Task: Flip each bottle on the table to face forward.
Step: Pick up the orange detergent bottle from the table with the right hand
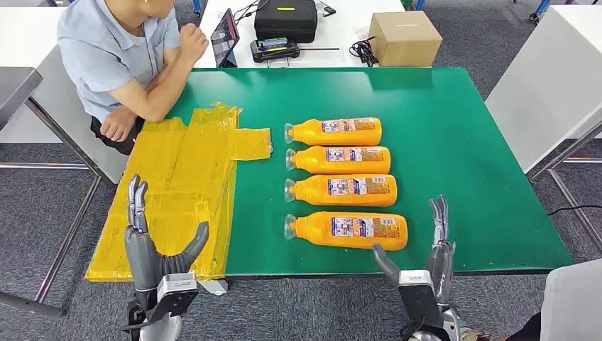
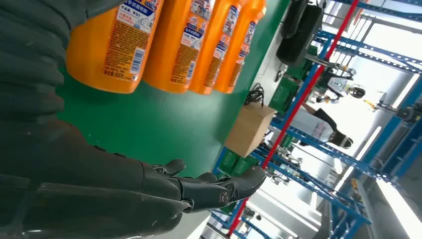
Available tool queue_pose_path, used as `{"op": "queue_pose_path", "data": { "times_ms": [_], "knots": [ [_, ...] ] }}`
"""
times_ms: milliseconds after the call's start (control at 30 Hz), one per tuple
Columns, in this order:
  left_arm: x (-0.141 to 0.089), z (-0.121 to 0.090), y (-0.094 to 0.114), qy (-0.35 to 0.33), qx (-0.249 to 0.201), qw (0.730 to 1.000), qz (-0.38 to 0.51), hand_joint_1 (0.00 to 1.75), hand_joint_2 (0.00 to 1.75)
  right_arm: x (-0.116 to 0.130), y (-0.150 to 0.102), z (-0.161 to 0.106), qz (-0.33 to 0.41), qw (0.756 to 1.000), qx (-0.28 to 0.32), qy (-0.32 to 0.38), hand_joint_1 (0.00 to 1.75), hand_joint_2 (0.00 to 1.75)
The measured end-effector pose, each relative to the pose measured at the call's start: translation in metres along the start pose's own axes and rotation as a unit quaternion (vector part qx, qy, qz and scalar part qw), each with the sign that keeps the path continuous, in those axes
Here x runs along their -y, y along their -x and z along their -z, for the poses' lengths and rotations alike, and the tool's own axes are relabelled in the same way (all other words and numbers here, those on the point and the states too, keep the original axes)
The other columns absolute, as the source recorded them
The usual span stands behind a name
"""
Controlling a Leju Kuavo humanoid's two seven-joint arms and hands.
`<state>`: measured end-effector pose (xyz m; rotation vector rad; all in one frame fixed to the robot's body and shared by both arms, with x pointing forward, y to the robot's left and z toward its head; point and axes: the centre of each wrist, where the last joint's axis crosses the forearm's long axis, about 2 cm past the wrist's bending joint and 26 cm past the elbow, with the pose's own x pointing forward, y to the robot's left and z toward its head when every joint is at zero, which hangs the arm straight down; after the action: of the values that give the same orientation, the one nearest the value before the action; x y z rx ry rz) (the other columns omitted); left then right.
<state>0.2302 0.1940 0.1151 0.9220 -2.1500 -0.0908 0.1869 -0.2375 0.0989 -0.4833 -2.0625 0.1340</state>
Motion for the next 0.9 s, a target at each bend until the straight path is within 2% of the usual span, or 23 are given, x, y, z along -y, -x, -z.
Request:
{"op": "queue_pose_path", "data": {
  "times_ms": [133, 333, 900],
  "knots": [
    [-0.001, 0.0, 0.001, -0.002, -0.004, 1.0, 0.0, 0.0, 1.75, -0.001, 0.003, 0.001, -0.006, 1.0, -0.004, -0.008, 0.0, 1.75],
    [0.0, -0.002, 0.002, -0.025, -0.037, 0.998, -0.032, 0.0, 1.75, -0.005, 0.011, 0.005, -0.026, 0.999, 0.0, -0.021, 0.0, 1.75],
    [0.005, -0.004, -0.004, -0.026, -0.045, 0.997, -0.054, 0.0, 1.75, -0.011, 0.017, 0.001, -0.071, 0.994, 0.014, -0.088, 0.0, 1.75]
  ]
}}
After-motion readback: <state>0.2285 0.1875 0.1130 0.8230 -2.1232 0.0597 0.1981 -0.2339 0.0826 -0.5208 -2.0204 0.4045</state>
